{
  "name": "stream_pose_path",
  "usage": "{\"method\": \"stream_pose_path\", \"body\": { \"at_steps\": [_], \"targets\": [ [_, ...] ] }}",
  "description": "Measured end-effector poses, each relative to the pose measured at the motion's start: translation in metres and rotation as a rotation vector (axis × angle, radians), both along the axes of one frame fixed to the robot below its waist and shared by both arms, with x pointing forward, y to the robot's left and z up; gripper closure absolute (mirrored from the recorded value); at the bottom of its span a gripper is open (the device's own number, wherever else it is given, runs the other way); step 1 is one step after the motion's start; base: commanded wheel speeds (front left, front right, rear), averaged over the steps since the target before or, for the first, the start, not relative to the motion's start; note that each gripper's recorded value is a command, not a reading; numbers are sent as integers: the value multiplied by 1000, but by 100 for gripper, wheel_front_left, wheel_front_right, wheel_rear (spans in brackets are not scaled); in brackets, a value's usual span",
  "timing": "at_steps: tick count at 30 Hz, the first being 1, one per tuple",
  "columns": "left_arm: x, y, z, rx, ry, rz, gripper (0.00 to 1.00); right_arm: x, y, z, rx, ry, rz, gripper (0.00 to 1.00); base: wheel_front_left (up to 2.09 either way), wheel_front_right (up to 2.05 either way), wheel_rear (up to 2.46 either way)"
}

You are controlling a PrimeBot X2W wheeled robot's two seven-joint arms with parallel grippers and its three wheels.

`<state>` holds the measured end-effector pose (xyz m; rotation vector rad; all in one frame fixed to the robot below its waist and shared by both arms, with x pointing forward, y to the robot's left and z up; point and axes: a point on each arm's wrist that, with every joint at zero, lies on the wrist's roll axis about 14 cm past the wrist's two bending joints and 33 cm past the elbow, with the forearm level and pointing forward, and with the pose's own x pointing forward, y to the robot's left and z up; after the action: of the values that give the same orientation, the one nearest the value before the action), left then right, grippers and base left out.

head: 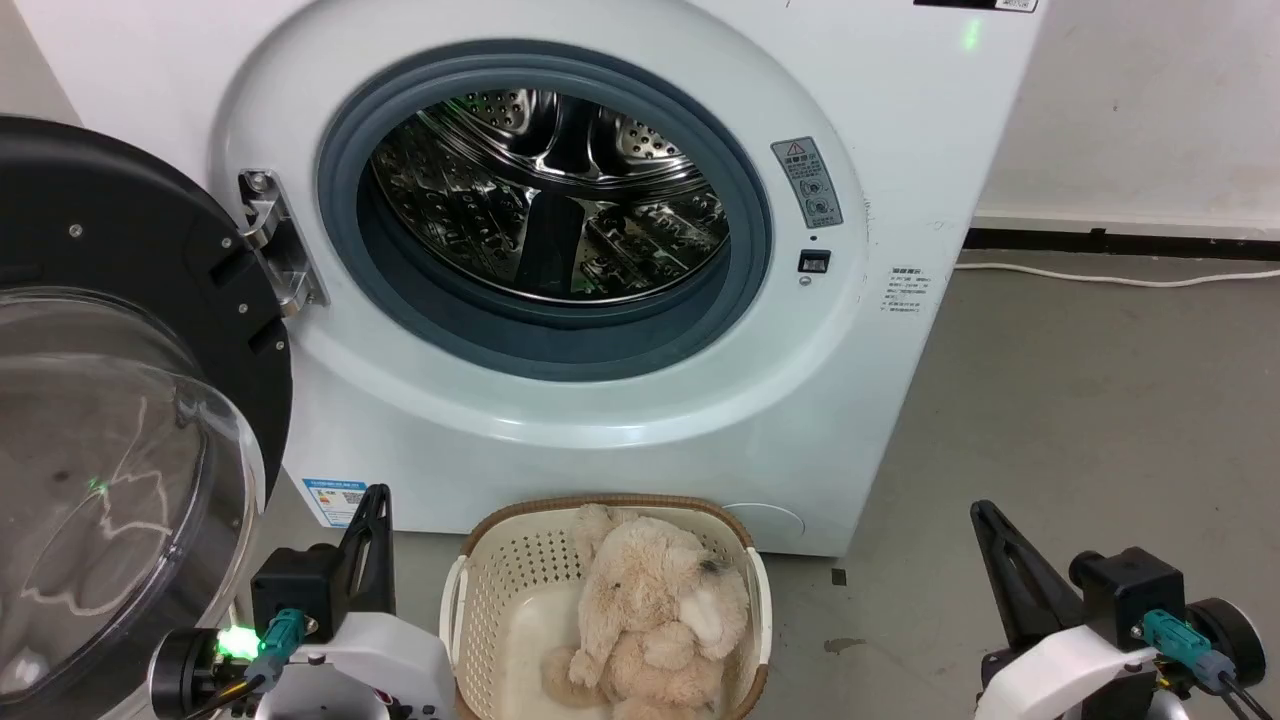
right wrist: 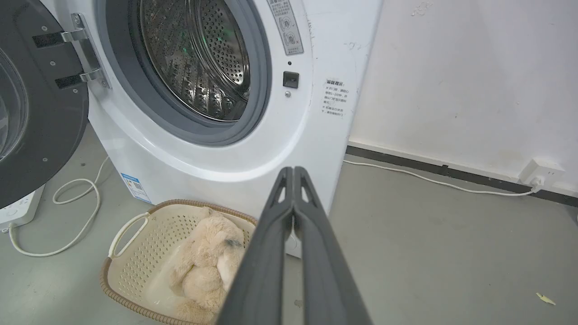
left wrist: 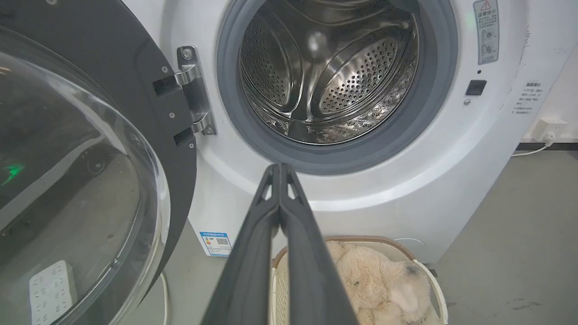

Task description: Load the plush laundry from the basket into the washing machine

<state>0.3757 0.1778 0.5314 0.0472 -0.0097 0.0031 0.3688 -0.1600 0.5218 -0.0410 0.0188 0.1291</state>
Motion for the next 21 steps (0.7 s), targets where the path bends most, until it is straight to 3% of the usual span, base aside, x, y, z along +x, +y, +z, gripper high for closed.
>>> {"method": "stream_pose_path", "body": {
  "at_steps": [21],
  "targets": [
    [0,0,0,0,0,0,100,0,0,0,0,0,0,100,0,0,0]
  ]
}}
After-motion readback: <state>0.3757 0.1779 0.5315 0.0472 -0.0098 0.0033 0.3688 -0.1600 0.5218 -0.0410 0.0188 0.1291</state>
